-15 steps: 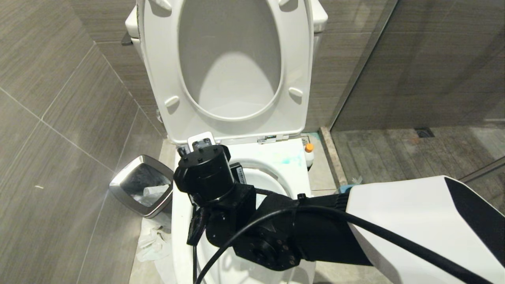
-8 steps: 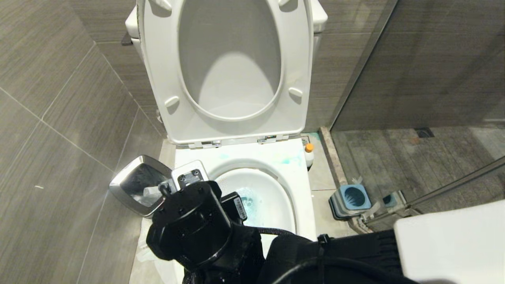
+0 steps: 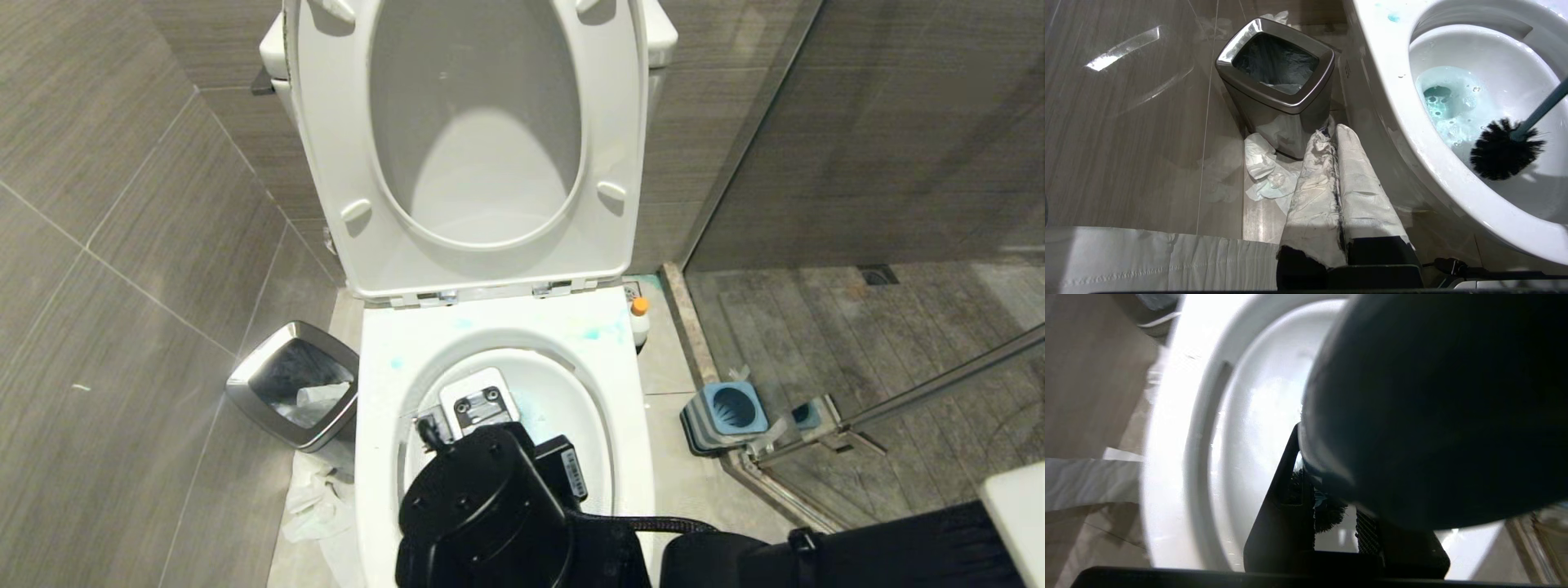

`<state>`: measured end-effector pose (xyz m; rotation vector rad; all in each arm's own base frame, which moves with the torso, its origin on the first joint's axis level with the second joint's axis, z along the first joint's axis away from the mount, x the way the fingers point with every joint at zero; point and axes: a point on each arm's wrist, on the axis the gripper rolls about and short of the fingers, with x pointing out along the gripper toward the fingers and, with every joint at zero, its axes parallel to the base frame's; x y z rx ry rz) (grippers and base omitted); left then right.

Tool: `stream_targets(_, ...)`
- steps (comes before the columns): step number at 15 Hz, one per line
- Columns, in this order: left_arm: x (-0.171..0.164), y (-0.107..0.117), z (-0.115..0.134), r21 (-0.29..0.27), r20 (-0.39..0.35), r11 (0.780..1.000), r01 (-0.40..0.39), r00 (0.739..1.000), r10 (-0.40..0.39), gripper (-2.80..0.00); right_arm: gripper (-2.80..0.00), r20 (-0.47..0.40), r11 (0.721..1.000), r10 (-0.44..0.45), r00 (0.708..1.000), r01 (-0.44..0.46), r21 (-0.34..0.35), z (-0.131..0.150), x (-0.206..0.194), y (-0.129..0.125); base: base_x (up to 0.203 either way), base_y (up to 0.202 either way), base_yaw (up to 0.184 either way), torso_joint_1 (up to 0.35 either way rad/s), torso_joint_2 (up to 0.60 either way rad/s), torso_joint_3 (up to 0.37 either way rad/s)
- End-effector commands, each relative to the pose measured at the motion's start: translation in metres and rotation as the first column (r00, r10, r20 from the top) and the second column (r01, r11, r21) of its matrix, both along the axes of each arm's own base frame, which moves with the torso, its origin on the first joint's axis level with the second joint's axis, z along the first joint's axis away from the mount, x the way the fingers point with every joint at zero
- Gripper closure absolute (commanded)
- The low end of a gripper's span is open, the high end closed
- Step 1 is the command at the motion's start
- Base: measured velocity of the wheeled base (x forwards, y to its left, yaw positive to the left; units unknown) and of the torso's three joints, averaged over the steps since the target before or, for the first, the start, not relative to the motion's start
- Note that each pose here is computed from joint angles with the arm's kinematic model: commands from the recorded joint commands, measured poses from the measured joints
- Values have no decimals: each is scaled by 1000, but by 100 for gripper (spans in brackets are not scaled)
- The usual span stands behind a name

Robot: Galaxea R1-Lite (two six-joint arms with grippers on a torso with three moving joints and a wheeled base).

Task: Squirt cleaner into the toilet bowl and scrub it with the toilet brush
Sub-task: Scrub the toilet bowl

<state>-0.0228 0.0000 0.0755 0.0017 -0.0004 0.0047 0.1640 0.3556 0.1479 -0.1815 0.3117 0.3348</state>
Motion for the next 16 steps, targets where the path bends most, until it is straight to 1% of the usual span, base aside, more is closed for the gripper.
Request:
stream_targets(1, 0, 0, 0, 0, -1, 1000, -1, 1000, 1, 0, 0, 6, 998, -62, 998, 62, 19, 9, 14, -21, 0, 0, 0, 0, 0, 0)
stream_targets(5, 0, 0, 0, 0, 1, 1000, -2, 1000, 2, 0, 0, 15, 985, -167, 986, 166, 45, 18, 49, -44, 0, 0, 0, 0, 0, 0)
stream_targets(8, 0, 0, 0, 0, 1, 1000, -1, 1000, 1, 0, 0, 35, 973, -218, 975, 214, 89, 28, 71, -47, 0, 0, 0, 0, 0, 0)
stream_targets(12, 0, 0, 0, 0, 0, 1000, -1, 1000, 1, 0, 0, 64, 958, -252, 966, 240, 157, 36, 102, -29, 0, 0, 0, 0, 0, 0)
stream_targets(16, 0, 0, 0, 0, 0, 1000, -1, 1000, 1, 0, 0, 108, 957, -242, 964, 219, 192, 38, 127, 1, 0, 0, 0, 0, 0, 0)
